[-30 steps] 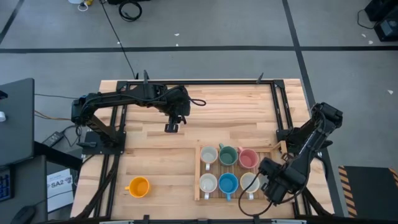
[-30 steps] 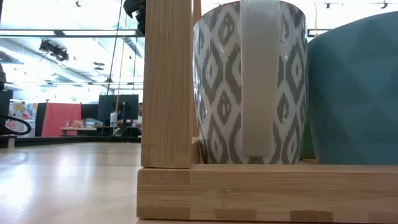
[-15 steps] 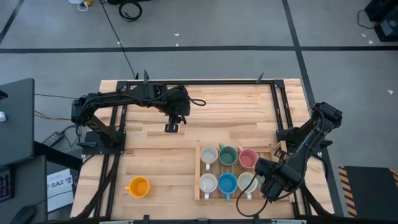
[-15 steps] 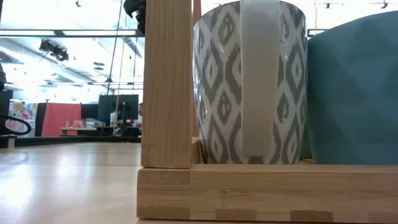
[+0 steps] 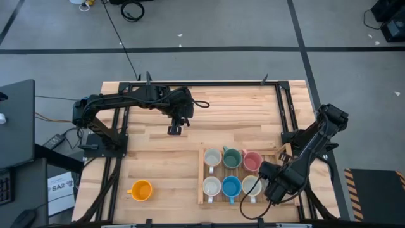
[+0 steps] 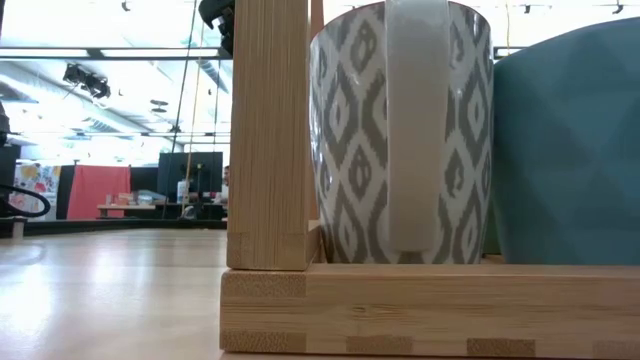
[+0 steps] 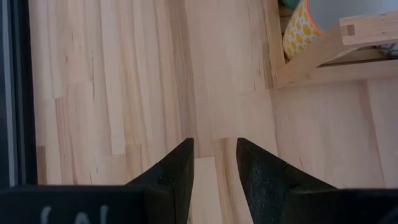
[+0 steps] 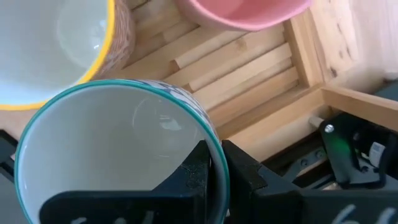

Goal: Place coffee mugs
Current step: Put the blue patterned mug on the shelf

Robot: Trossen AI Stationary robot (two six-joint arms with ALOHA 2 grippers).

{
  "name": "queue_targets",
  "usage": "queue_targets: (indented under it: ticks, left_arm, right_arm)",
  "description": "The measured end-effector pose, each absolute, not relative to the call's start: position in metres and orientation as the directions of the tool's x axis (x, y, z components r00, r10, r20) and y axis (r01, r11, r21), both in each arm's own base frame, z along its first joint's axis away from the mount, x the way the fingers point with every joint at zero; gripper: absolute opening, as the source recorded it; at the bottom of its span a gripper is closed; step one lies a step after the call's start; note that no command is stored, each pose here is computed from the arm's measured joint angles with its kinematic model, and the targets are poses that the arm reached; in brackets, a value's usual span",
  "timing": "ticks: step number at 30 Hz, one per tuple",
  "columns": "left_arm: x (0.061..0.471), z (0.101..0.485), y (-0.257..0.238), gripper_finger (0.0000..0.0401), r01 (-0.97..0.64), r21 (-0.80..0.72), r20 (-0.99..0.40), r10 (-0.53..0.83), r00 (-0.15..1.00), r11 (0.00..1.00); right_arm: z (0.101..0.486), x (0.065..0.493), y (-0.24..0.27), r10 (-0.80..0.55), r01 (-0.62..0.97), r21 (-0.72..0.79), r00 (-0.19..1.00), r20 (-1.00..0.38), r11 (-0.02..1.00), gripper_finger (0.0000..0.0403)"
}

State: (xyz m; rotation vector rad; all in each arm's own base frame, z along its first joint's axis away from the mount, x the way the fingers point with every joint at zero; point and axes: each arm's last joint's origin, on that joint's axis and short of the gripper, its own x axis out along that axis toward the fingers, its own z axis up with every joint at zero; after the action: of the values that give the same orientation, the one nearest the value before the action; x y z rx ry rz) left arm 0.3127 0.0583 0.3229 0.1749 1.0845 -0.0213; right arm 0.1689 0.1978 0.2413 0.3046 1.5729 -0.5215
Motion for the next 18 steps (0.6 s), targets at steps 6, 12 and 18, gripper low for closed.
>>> queue_targets:
  ticks: [6, 12, 18]
  left_arm:
    - [0.313, 0.323, 0.058, 0.0128, 0.103, 0.131, -0.881, 0.068, 0.469, 0.986]
    - [0.313, 0.323, 0.058, 0.0128, 0.103, 0.131, -0.881, 0.068, 0.469, 0.986]
    - [0.313, 0.323, 0.058, 0.0128, 0.103, 0.131, -0.881, 0.068, 0.469, 0.986]
  right_arm:
    - [0.227, 0.169, 0.199, -0.087, 0.491, -0.109, -0.067, -0.994, 0.864, 0.0035]
    - [0.219, 0.167, 0.196, -0.1, 0.476, -0.124, -0.076, -0.992, 0.871, 0.0035]
    - [0.215, 0.167, 0.197, -0.087, 0.471, -0.108, -0.066, -0.994, 0.875, 0.0037]
